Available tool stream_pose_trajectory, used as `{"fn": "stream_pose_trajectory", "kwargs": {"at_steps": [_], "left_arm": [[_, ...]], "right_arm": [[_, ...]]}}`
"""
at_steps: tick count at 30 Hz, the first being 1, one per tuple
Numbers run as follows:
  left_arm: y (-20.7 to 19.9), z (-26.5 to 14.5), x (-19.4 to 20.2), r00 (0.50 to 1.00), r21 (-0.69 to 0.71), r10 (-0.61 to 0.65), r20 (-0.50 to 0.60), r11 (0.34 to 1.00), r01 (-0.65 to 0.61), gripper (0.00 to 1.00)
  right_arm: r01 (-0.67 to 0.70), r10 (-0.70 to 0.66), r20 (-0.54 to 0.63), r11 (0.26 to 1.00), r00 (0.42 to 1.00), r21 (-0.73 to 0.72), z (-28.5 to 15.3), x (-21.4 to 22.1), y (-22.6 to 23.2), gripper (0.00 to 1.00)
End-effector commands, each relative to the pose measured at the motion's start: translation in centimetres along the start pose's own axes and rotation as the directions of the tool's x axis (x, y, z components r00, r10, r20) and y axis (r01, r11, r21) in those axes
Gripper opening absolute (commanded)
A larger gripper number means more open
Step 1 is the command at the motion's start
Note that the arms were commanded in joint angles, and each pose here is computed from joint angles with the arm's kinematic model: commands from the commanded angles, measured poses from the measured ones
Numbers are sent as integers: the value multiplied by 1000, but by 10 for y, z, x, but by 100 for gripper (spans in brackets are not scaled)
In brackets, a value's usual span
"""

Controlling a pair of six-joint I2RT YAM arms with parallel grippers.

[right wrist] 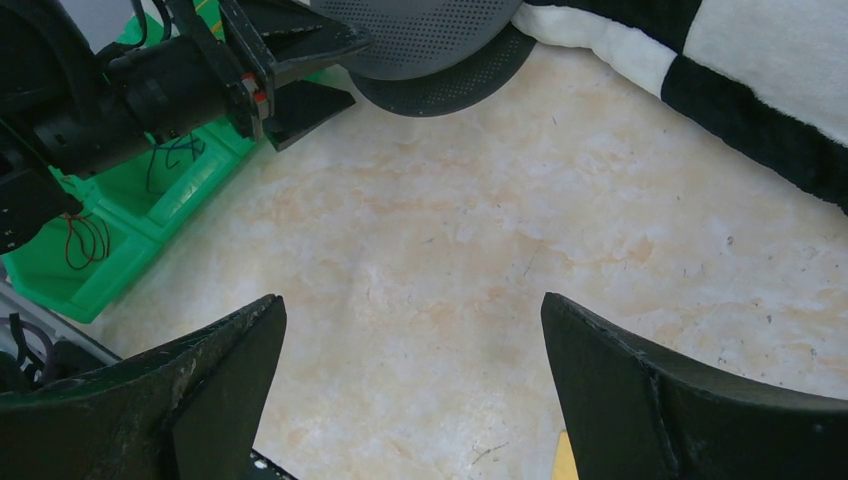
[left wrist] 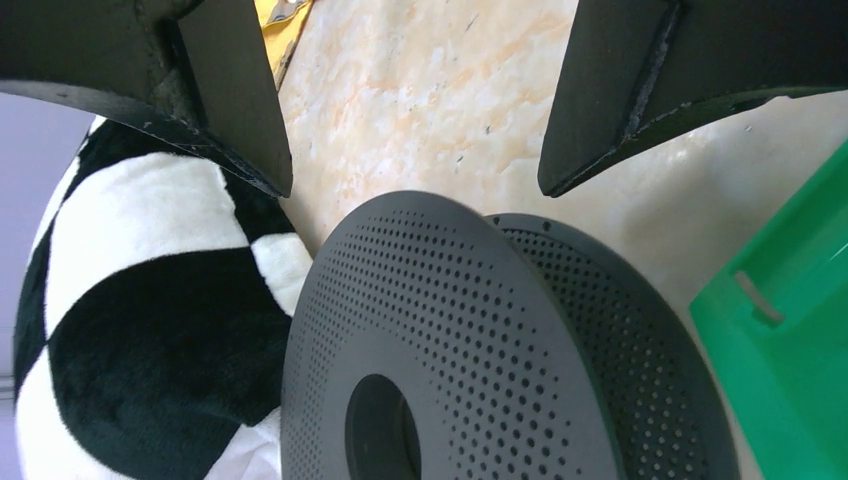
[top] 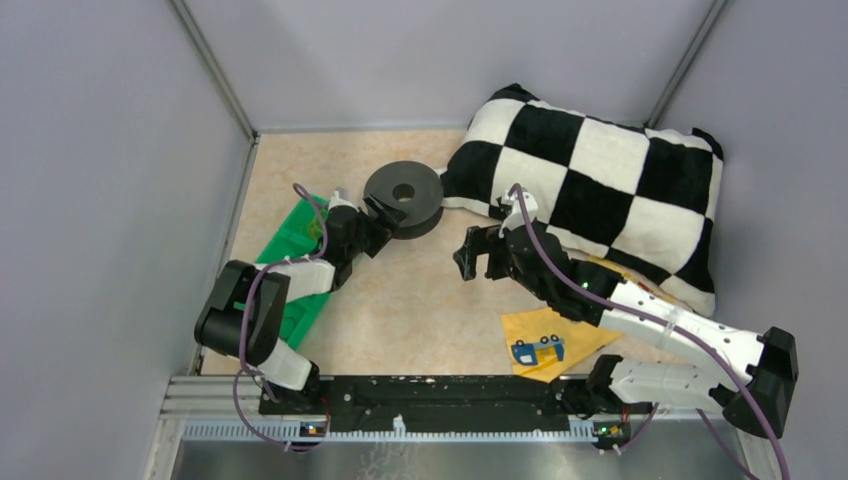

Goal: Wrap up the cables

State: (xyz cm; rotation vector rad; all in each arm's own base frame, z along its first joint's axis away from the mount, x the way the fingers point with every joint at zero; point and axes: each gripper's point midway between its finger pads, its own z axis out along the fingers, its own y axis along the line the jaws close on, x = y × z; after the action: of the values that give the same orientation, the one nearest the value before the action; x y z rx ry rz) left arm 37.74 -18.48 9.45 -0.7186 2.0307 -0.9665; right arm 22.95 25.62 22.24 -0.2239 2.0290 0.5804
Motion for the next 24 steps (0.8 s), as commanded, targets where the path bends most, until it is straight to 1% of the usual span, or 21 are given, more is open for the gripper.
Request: {"fn": "stream_pose_trajectory", "kwargs": {"at_steps": [1,4,8,14,17,20,22,24], "left_arm": [[-35,7,-23,995,157,-26,98,988,11,98],[-31,16,-25,993,154,-42,112,988,24,98],[-35,22,-24,994,182,-45,103,983,25,91],[-33,33,-26,994,174,-28,110,985,8,71],[-39,35,-30,993,187,-10,119,982,-12,57],[-48,33,-33,992,206,1,123,978,-27,47],[-53,29,-35,992,212,10,129,977,-38,44],[-57,25,-39,990,210,25,141,976,-54,38]], "right_arm": [[-30,31,47,999,998,-29,-7,-16,8,99],[-32,34,44,999,998,-35,-7,-16,9,99],[-30,31,38,999,999,-33,-6,-14,9,99],[-33,34,34,999,999,-35,-7,-13,9,99],[-36,38,37,999,999,-36,-8,-14,9,99],[-38,39,42,998,998,-40,-10,-16,9,99],[-39,41,43,998,998,-42,-10,-16,9,99],[-40,42,42,998,998,-43,-10,-16,9,99]]}}
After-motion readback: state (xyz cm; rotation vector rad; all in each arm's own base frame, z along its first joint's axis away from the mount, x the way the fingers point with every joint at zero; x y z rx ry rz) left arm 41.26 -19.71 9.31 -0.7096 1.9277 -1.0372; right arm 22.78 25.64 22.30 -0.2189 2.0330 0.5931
